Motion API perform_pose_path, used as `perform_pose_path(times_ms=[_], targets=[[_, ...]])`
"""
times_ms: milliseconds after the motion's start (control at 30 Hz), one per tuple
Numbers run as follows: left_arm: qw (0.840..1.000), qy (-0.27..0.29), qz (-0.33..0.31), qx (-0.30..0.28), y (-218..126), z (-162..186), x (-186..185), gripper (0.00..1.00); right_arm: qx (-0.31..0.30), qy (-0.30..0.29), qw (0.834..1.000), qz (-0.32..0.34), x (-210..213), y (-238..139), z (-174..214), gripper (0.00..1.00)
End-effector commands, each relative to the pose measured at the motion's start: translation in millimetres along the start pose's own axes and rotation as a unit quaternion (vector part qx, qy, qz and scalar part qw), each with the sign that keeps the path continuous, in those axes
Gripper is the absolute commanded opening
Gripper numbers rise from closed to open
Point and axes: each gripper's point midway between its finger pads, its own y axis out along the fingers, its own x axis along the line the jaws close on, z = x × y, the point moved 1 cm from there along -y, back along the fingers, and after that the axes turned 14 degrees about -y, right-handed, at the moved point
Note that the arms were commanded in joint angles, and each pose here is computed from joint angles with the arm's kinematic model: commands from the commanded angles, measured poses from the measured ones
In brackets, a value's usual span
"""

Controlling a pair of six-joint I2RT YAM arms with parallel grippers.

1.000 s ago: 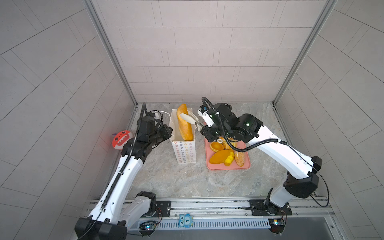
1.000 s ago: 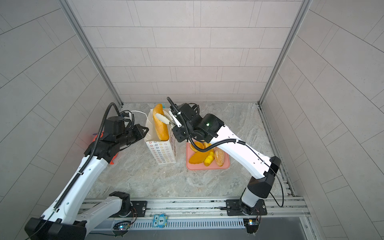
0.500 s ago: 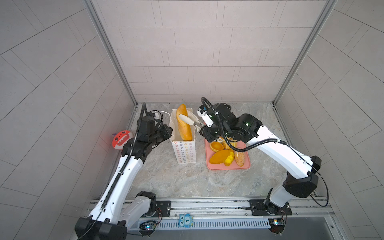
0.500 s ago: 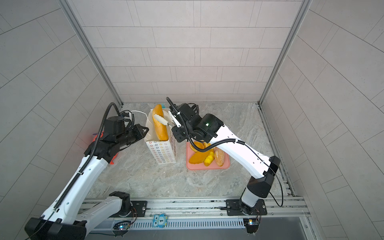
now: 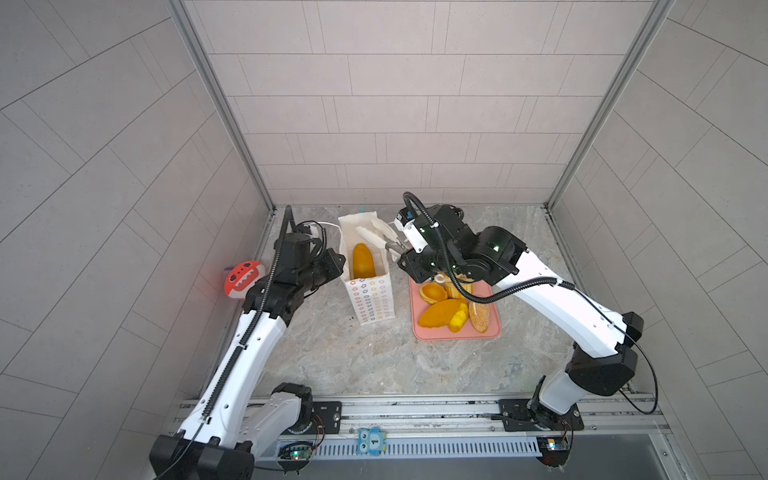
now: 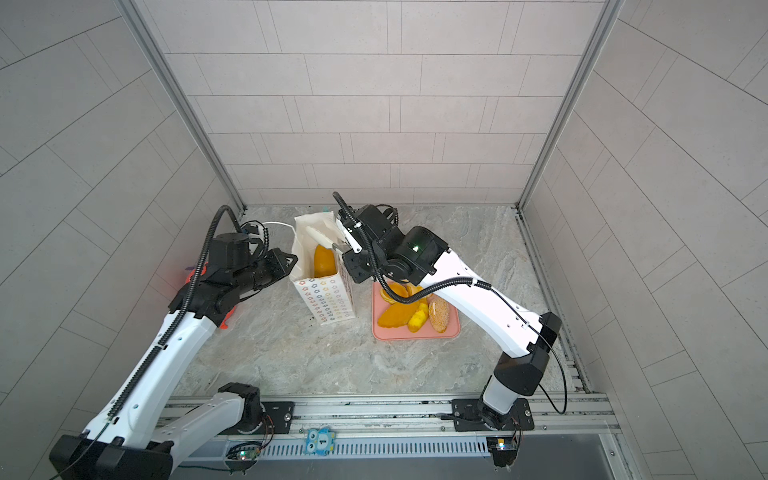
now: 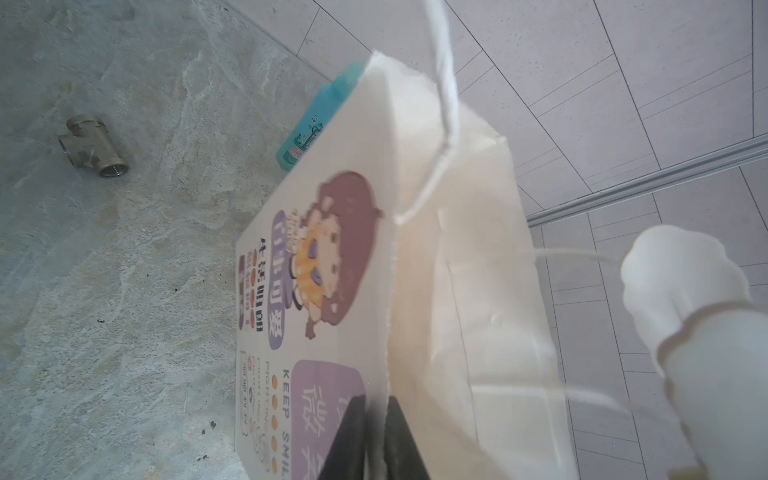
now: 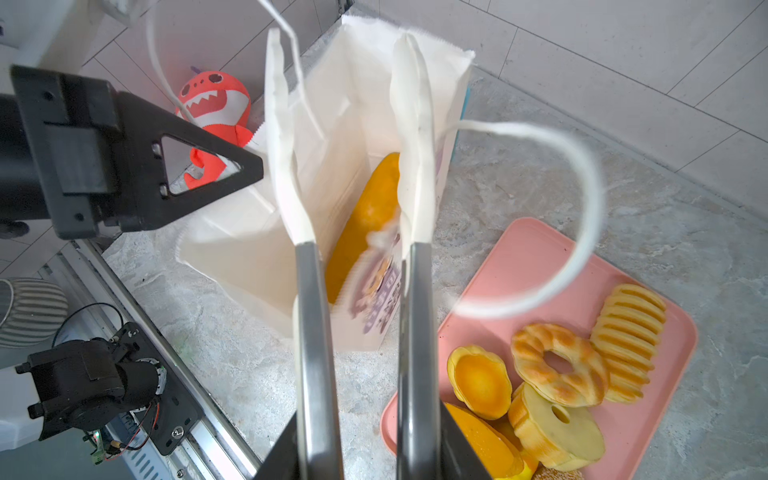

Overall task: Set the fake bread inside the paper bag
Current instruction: 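Lower the baguette into the bag and open the right gripper, then withdraw the right gripper back over the tray of breads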

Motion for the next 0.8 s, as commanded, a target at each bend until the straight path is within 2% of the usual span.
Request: perform_pose_path(times_ms=[0, 467, 767], targets=[[1.000, 0.007, 0.005, -0.001, -2, 2, 0, 0.14, -0.033, 0.001, 0.999, 0.005, -2, -15, -17, 0.41], [1.000, 0.012, 0.003, 0.000, -4, 1, -2, 0.16, -0.057, 0.000, 0.998, 0.030, -12, -36, -25, 0.39], [1.000, 0.024, -0.001, 0.003, -7, 0, -5, 0.06, -0.063, 0.006, 0.996, 0.057, -30, -49, -23, 0.37]])
